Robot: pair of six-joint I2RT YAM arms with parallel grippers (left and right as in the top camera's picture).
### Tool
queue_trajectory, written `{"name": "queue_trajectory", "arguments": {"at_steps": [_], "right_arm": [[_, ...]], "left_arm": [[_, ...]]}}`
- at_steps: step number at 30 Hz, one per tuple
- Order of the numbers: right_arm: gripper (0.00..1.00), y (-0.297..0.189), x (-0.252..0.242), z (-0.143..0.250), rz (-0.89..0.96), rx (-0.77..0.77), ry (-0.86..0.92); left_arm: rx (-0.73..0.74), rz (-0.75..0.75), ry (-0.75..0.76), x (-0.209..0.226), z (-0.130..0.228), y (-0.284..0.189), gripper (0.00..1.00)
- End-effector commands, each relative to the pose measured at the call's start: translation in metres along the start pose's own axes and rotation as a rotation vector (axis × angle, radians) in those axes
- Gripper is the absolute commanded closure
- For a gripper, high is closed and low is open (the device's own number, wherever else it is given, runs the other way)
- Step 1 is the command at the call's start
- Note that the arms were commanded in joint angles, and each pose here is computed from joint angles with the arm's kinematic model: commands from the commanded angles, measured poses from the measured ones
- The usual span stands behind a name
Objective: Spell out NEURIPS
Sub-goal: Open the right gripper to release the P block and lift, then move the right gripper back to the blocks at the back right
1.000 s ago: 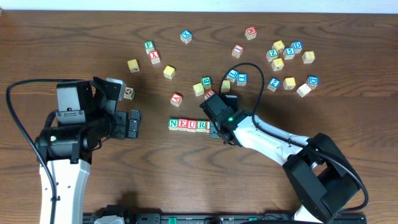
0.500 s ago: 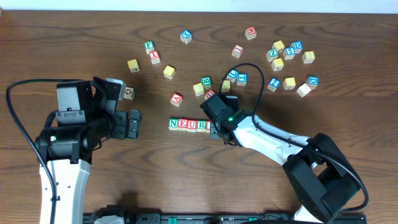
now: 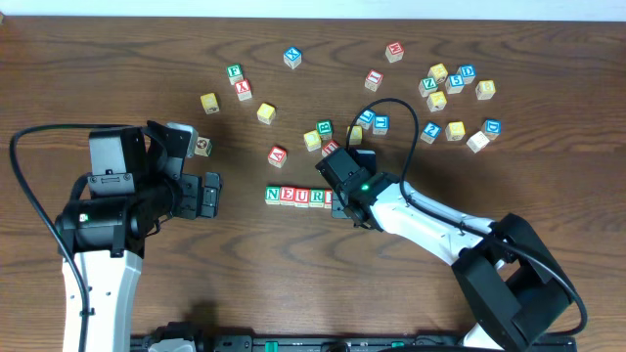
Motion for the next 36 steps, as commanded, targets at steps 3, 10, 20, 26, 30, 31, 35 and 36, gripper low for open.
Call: {"name": "queue_trajectory", "arguments": {"at_steps": [3, 10, 20, 26, 30, 31, 35, 36], "right_arm": [[0.6, -0.019, 0.005, -0.011, -0.028, -0.032, -0.027], [0.58, -0.068, 0.011, -0.033, -0.09, -0.109, -0.054], [0.37, -0.141, -0.014, -0.059, -0.051, -0.321, -0.02], [0.31, -0.14, -0.059, -0.053, 0.15, -0.299, 0.063], [0.21, -0.135, -0.106, -0.036, 0.285, -0.171, 0.234], [0.2, -0.135, -0.114, -0.033, 0.306, -0.148, 0.257], [0.2, -0.134, -0.14, -0.027, 0.362, -0.077, 0.314], [0.2, -0.134, -0.143, -0.026, 0.369, -0.07, 0.323]], "left_arm": [[-0.027, 0.005, 0.015, -0.001, -0.006, -0.007, 0.02], [-0.027, 0.005, 0.015, -0.001, -0.006, -0.007, 0.02], [-0.027, 0.005, 0.015, -0.001, -0.006, -0.007, 0.02], [-0.027, 0.005, 0.015, -0.001, -0.006, -0.007, 0.02], [-0.027, 0.005, 0.015, -0.001, -0.006, -0.007, 0.02], [-0.027, 0.005, 0.015, -0.001, -0.006, -0.007, 0.02], [-0.027, 0.005, 0.015, -0.001, -0.006, -0.007, 0.02], [-0.027, 0.005, 0.015, -0.001, -0.006, -0.007, 0.02]]}}
Point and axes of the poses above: each gripper's point midway between its finger pads, its own y axis out along the fingers, its own x axis along the line the jaws close on, z = x × y, the point moved 4 cm from there along -y, back along the fingers, and after that the axes turned 2 degrees about -y, right-handed, at the moved point
